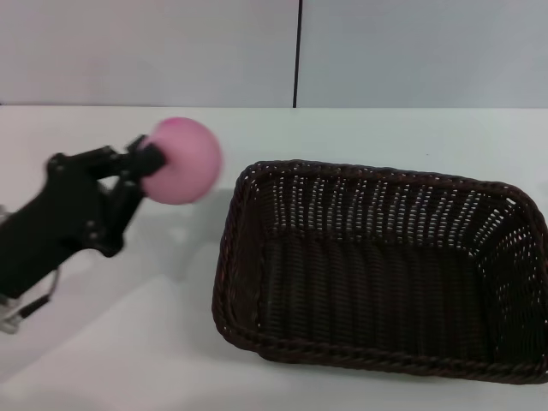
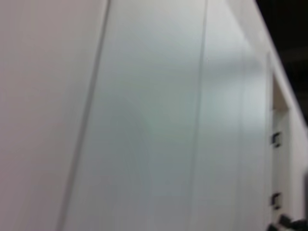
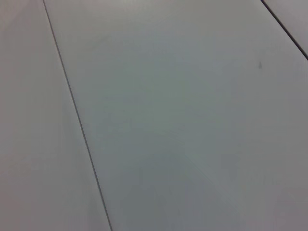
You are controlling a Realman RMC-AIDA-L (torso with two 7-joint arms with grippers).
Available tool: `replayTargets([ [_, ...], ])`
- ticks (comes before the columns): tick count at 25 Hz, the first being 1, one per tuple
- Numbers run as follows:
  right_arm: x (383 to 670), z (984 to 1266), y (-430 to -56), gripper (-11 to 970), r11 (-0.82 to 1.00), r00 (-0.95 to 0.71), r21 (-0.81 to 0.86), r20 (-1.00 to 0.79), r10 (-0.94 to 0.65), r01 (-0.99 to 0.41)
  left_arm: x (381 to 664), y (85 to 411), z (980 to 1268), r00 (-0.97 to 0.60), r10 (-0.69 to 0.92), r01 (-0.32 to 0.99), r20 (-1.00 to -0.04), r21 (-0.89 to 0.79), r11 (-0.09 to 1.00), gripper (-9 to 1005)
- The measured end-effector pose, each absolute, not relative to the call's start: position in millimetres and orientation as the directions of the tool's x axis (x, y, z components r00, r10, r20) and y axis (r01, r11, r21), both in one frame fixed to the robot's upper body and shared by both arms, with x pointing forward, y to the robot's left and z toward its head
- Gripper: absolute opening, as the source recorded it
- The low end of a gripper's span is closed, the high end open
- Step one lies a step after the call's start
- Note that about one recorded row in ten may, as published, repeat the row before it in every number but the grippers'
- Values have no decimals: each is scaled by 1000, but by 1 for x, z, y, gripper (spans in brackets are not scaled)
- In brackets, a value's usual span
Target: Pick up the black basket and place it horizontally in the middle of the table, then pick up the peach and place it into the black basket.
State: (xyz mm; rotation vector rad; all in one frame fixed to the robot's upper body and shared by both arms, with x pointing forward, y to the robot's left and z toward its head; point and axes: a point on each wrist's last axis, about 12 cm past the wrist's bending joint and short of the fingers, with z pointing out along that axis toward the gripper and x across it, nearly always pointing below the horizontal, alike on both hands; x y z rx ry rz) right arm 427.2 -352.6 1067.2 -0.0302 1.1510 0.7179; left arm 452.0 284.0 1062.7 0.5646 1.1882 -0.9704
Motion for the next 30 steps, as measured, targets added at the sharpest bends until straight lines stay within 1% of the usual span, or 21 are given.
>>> replayTargets([
  [5,428,1067,-351,578,775,209,339,-835,509,-533,454,263,1061,30,-345,895,-938,-129,427,67],
  [6,428,1067,-351,578,775,209,339,-835,509,-533,453,246,1057,13,-343,918,-939,-125,377,72],
  [8,428,1067,-351,578,775,209,339,-835,509,-533,452,235,1055,10,-334,930,-943,-114,350,82],
  [9,428,1067,-351,578,775,209,339,-835,509,-533,452,235,1055,10,-334,930,-943,-114,350,87],
  [11,428,1067,-351,578,775,209,339,-835,509,-533,449,222,1051,6,-318,941,-948,-103,324,97],
  [15,429,1066,-352,579,777,207,340,-837,507,-529,445,211,1046,0,-312,937,-950,-110,333,118],
  [16,429,1066,-352,579,777,207,340,-837,507,-529,444,207,1043,-3,-298,931,-955,-111,349,163],
  [20,429,1066,-352,578,779,208,338,-838,504,-528,445,207,1041,-7,-284,926,-959,-114,360,349],
  [21,429,1067,-352,578,781,209,335,-839,502,-527,446,211,1040,0,-284,915,-959,-115,386,399],
  [22,429,1067,-352,578,781,209,335,-839,502,-527,446,218,1039,18,-284,894,-959,-112,434,449],
  [24,428,1066,-353,578,788,216,327,-843,493,-522,446,226,1038,38,-280,869,-959,-107,483,549],
  [26,427,1066,-355,578,805,234,311,-849,474,-505,444,246,1035,85,-263,799,-961,-92,595,653],
  [29,421,1061,-358,578,849,278,294,-854,440,-440,432,273,1028,178,-198,630,-964,-43,775,809],
  [30,419,1059,-359,578,869,302,288,-854,423,-402,427,282,1026,208,-165,554,-964,-23,833,812],
])
